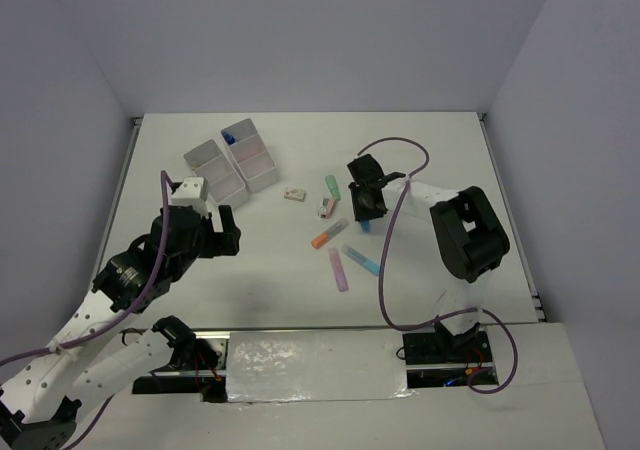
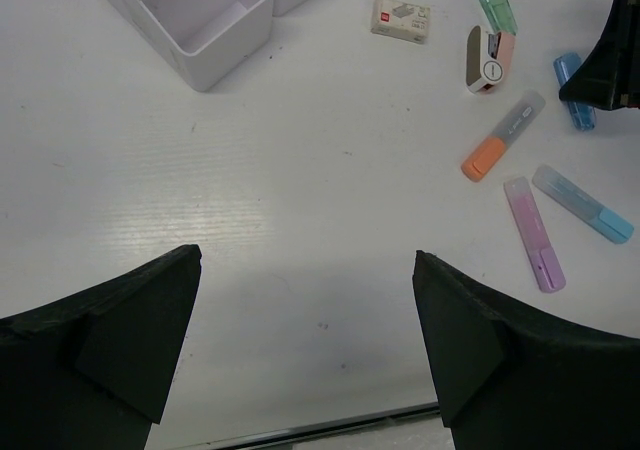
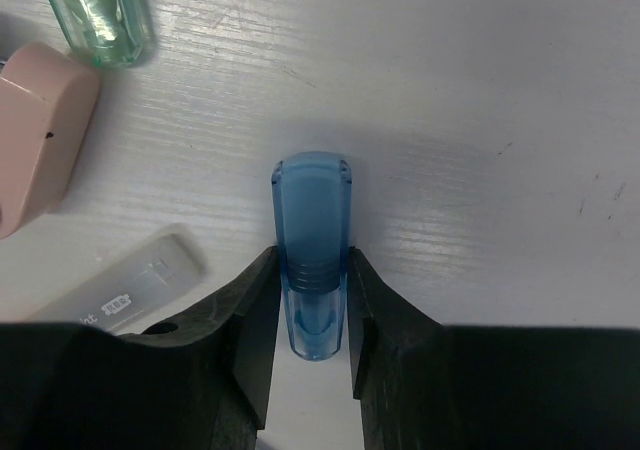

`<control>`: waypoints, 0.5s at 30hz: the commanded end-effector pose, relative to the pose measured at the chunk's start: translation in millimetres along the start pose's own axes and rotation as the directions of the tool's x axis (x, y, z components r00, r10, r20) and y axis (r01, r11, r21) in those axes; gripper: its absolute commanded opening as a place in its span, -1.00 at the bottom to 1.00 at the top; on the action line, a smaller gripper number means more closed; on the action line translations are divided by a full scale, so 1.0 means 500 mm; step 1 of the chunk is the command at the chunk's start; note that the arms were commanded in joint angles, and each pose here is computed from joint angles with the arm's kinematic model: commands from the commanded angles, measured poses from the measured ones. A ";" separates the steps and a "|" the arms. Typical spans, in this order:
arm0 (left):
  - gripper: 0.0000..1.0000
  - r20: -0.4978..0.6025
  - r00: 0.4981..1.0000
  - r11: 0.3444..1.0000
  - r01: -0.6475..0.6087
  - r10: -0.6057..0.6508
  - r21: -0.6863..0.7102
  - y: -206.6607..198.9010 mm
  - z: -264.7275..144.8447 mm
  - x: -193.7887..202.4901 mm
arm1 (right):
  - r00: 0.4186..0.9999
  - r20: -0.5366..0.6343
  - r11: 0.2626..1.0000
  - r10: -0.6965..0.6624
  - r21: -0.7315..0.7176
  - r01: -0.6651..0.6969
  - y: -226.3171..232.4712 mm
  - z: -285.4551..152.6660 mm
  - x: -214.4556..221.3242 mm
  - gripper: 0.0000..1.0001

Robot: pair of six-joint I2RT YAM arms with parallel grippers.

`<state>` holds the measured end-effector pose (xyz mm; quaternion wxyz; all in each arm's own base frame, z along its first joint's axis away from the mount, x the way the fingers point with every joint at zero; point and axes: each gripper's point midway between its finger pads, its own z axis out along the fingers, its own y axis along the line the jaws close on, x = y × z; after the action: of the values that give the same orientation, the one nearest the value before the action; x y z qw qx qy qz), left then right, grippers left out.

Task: Sort the stationery into containers
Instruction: Pick up the stationery from the center of the board, then place the stationery in the storage box.

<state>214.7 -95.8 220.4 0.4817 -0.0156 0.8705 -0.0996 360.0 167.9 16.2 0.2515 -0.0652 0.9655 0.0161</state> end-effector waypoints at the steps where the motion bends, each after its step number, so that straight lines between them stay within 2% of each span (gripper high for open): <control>1: 0.99 0.045 0.999 0.999 0.001 -0.003 0.035 -0.012 -0.006 -0.020 | 1.000 -0.021 1.000 0.013 -0.026 -0.014 0.004 -0.009 0.018 -1.00; 3: 0.99 0.045 0.999 0.999 -0.002 0.000 0.038 -0.013 -0.006 -0.020 | 0.999 0.023 0.999 0.049 -0.021 -0.049 0.004 -0.030 -0.011 -1.00; 6: 0.99 0.050 0.999 1.000 0.002 -0.004 0.030 -0.010 -0.008 -0.022 | 0.966 0.159 0.979 0.203 -0.042 -0.199 0.014 -0.101 -0.099 -1.00; 7: 0.99 0.053 0.999 1.000 0.004 -0.006 0.028 -0.008 -0.010 -0.023 | 0.933 0.245 0.964 0.264 -0.076 -0.253 0.016 -0.143 -0.147 -1.00; 10: 0.99 0.078 0.997 1.000 0.024 -0.024 0.008 0.002 -0.018 -0.032 | 0.827 0.367 0.899 0.426 -0.276 -0.341 0.074 -0.226 -0.239 -1.00; 12: 0.99 0.104 0.994 0.999 0.047 -0.043 -0.029 0.020 -0.026 -0.038 | 0.760 0.396 0.826 0.516 -0.463 -0.320 0.145 -0.260 -0.304 -1.00; 13: 0.99 0.116 0.992 0.997 0.058 -0.053 -0.040 0.026 -0.031 -0.042 | 0.775 0.341 0.774 0.532 -0.568 -0.281 0.194 -0.272 -0.311 -1.00; 15: 0.99 0.150 0.985 0.993 0.101 -0.089 -0.068 0.043 -0.045 -0.050 | 0.750 0.260 0.648 0.608 -0.709 -0.279 0.264 -0.260 -0.350 -1.00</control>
<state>211.1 -82.3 233.7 0.5103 -0.0405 0.8537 -0.0955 406.1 240.6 166.4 0.4223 0.0896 0.8704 0.2368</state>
